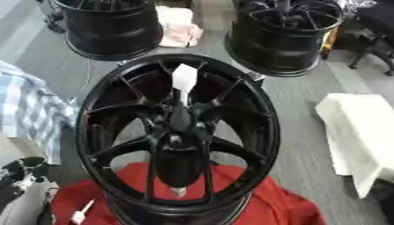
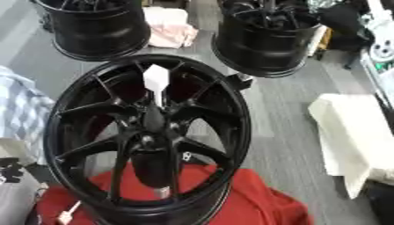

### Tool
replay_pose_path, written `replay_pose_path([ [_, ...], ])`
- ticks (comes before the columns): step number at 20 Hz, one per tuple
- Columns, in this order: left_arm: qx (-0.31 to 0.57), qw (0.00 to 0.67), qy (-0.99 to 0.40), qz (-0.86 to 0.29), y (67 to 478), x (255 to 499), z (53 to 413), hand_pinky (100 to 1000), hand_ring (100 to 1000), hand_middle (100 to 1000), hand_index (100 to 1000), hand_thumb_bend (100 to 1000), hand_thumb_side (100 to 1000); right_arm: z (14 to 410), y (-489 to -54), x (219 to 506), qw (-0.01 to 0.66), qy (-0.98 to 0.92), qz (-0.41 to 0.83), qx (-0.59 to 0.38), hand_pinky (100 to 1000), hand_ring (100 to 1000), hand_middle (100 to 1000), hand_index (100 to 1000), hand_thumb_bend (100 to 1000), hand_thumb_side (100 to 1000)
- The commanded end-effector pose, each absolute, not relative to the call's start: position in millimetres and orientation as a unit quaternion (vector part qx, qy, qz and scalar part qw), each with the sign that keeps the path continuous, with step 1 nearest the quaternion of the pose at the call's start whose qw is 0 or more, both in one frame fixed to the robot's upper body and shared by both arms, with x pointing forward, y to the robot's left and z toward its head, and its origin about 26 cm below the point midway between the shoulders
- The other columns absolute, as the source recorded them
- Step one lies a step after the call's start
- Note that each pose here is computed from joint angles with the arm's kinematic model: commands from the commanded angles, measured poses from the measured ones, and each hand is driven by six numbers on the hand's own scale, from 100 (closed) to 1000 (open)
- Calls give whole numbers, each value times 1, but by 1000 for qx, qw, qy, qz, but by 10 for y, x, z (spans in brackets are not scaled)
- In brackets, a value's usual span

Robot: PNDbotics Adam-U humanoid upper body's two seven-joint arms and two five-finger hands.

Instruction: Pull the pin out of the wheel hub.

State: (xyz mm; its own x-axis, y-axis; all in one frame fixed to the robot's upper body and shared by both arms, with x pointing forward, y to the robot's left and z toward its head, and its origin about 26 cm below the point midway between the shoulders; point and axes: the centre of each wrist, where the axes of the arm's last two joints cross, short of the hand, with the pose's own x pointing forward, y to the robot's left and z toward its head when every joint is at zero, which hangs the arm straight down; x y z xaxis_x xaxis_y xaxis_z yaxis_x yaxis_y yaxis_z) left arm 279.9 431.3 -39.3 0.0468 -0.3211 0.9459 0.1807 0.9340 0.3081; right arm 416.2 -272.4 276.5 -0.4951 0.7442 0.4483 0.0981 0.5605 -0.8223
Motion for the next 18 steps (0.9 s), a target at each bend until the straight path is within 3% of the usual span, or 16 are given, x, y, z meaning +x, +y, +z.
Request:
replay_pose_path([
  [1, 69, 713, -671, -191, 4424, 2821, -241, 690, 671, 638, 764, 503, 519, 2979, -2459, 4182, 417, -741, 476, -225, 805, 806, 797, 930, 184, 528],
  [8, 67, 713, -670, -195, 4413, 2818, -258, 690, 671, 638, 764, 504, 519, 2886, -1755, 4456, 436, -654, 600, -147, 833, 875, 872, 943, 239, 548],
  [18, 62, 712, -671, -200, 4375, 2839, -268, 690, 671, 637, 764, 505, 519, 2585, -1252, 4655, 434, -612, 647, -138, 841, 898, 893, 964, 291, 552],
])
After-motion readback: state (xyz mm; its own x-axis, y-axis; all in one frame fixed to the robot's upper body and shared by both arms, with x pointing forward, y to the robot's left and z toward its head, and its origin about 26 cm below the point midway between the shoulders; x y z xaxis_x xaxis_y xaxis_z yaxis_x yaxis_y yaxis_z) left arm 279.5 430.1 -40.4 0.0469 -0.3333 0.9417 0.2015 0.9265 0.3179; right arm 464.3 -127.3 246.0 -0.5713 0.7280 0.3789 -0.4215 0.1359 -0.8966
